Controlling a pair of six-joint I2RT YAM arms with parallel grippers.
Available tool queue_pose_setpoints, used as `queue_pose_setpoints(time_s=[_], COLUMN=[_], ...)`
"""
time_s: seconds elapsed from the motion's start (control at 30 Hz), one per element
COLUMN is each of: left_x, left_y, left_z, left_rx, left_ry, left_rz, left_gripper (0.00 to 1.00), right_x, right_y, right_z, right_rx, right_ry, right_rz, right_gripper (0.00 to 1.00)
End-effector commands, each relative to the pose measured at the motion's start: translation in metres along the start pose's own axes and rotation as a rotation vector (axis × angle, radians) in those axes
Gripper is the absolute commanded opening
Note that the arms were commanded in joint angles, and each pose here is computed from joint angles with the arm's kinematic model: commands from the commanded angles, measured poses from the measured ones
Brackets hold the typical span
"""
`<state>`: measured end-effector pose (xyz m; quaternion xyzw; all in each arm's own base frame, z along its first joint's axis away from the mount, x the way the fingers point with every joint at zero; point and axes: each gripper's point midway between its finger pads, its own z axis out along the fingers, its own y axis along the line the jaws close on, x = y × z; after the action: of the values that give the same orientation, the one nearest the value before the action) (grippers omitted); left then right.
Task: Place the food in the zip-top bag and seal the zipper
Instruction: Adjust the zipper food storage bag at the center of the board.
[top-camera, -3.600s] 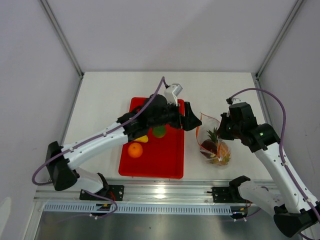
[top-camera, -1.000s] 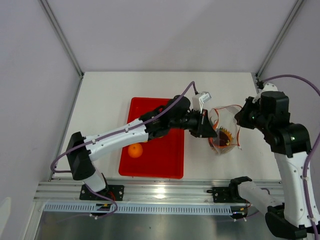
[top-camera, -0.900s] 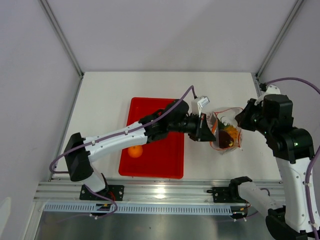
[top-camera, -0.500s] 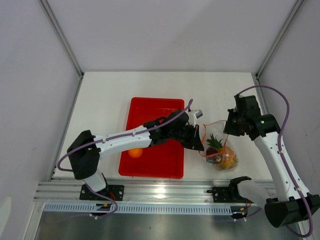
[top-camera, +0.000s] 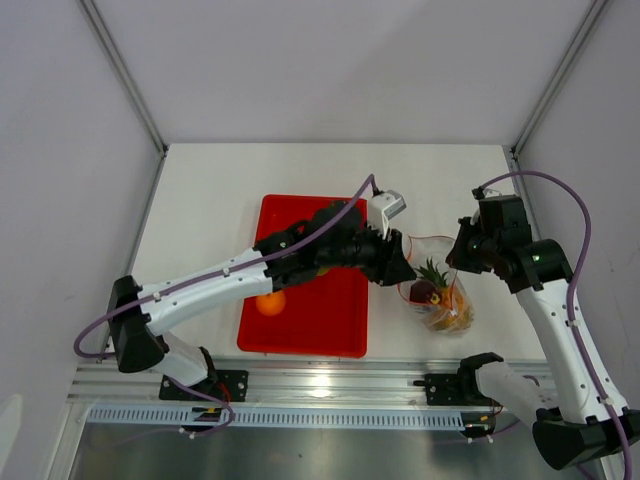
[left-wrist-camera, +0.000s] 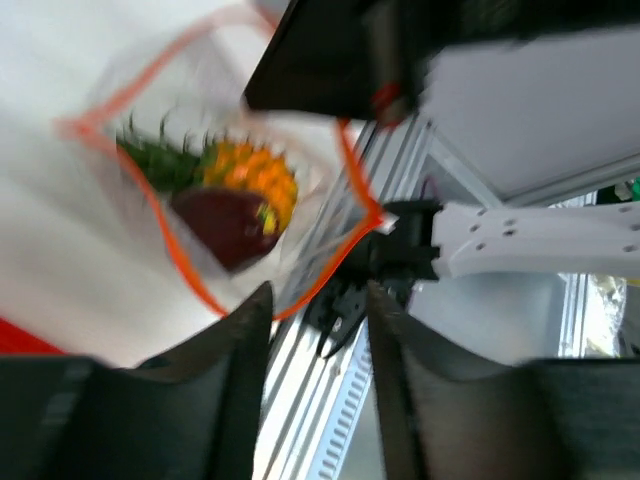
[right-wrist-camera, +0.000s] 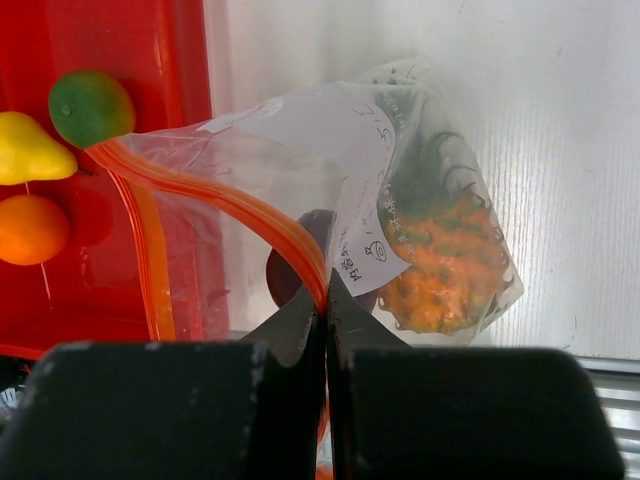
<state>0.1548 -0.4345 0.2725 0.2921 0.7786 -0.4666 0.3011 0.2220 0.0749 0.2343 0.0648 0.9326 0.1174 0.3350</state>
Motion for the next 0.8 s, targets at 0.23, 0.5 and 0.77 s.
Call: queue_pose_setpoints(time_s=[0.23, 0.5, 0.77], left_x=[-0.037, 0.010, 0.045], left_y=[-0.064, -0.040, 0.004], left_z=[0.001, 0.057, 0.077], left_rx=[0.284, 0.236, 0.059], left_ry=[-0.038, 0.066, 0.127], left_rz=[0.162, 0.035, -0.026], left_gripper=[0.32, 0.30, 0.26], right_x=[-0.011, -0.014, -0.013], right_y=[0.011, 0.014, 0.011], right_z=[-0.010, -0.013, -0.013], right_rx=[-0.044, -0.056, -0.046], right_ry=[-0.046, -0.058, -0.064], right_rz=[-0.004, 0.002, 0.000], right_gripper=[0.00, 0.00, 0.00])
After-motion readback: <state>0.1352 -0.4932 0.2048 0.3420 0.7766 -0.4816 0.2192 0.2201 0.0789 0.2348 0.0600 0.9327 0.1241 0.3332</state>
